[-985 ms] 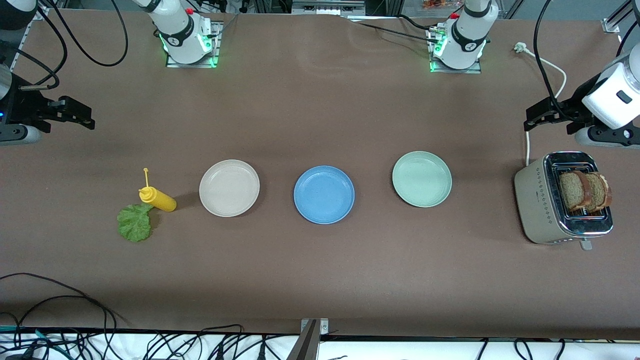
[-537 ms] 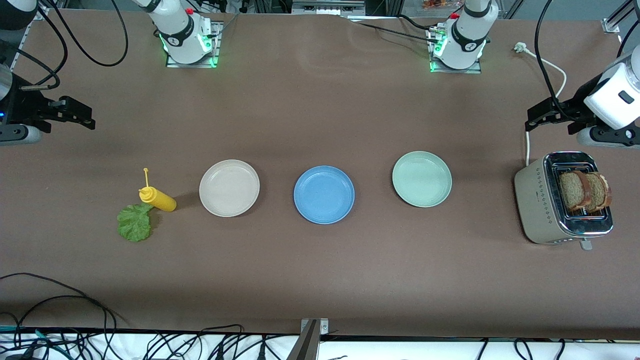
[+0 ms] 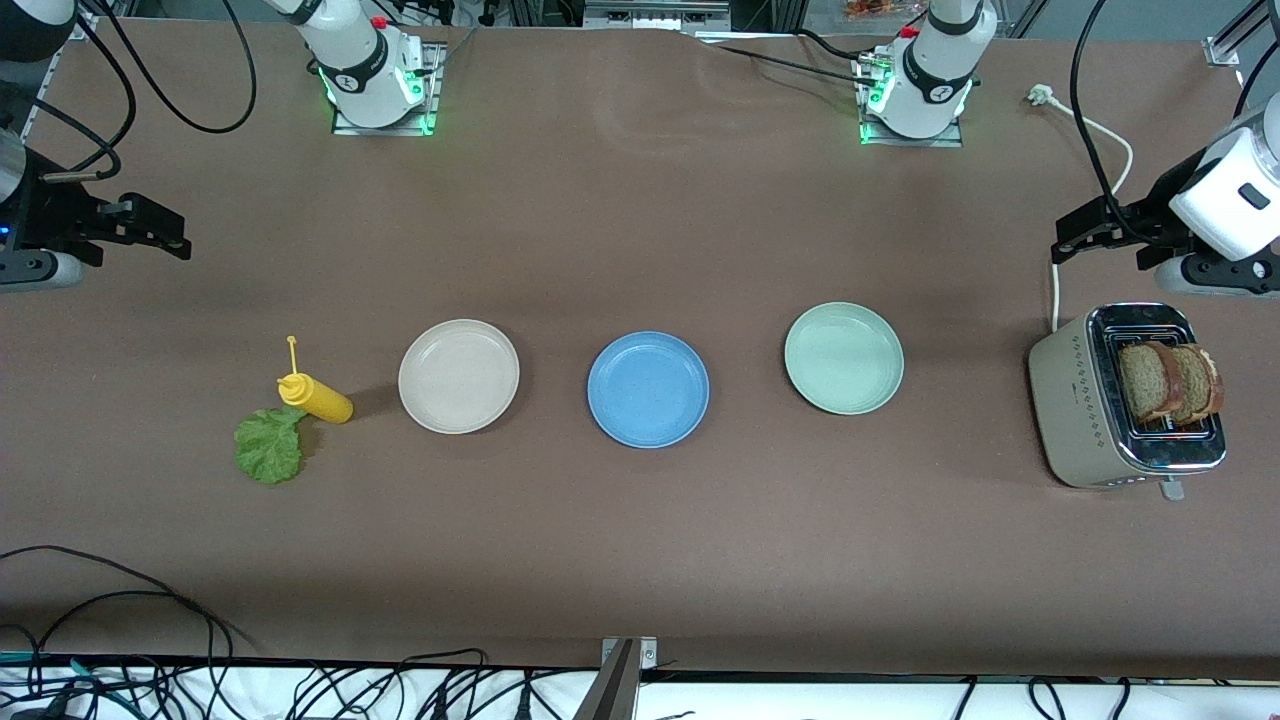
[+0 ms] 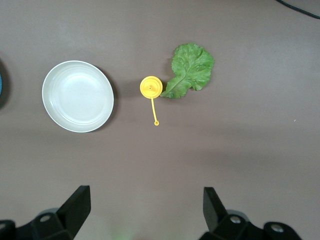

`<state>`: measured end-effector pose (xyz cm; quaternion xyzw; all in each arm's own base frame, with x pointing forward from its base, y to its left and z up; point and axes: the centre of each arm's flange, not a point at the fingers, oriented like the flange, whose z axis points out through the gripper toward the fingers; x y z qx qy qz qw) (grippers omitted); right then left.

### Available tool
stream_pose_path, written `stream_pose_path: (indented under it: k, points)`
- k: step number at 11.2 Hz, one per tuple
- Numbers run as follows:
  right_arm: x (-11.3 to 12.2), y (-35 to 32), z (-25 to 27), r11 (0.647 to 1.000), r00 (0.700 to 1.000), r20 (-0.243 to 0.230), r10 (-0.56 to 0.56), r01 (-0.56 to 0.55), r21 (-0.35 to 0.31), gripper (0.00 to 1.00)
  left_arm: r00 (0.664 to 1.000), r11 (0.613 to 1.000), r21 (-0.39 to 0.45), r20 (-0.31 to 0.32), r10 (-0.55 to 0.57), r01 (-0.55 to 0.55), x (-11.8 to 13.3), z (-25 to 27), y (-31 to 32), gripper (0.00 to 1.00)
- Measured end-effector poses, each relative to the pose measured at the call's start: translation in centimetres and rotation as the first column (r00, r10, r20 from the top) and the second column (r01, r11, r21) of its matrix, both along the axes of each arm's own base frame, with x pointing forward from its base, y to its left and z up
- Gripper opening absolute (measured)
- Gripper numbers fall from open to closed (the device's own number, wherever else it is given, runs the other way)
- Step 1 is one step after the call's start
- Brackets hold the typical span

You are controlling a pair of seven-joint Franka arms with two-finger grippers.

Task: Make sandwich in blue plate with both arms
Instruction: 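Reach the left gripper down into the toaster and grasp a bread slice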

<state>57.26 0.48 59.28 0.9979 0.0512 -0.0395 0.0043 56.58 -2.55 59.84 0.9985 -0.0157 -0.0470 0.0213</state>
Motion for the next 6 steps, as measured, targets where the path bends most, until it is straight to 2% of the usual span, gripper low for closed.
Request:
stream_pose_path:
  k: [3,6]
  points:
    - [0.0,0.0,0.0,1.000,1.000,0.000,0.001,-0.001,0.000,1.00,0.999,0.999,0.003,-0.021,0.042,-0.042,0.7,-1.3,2.3,1.00]
    - [0.0,0.0,0.0,1.000,1.000,-0.001,0.001,-0.001,0.000,1.00,0.996,0.996,0.024,-0.003,0.092,-0.092,2.2,-3.3,5.7,1.00]
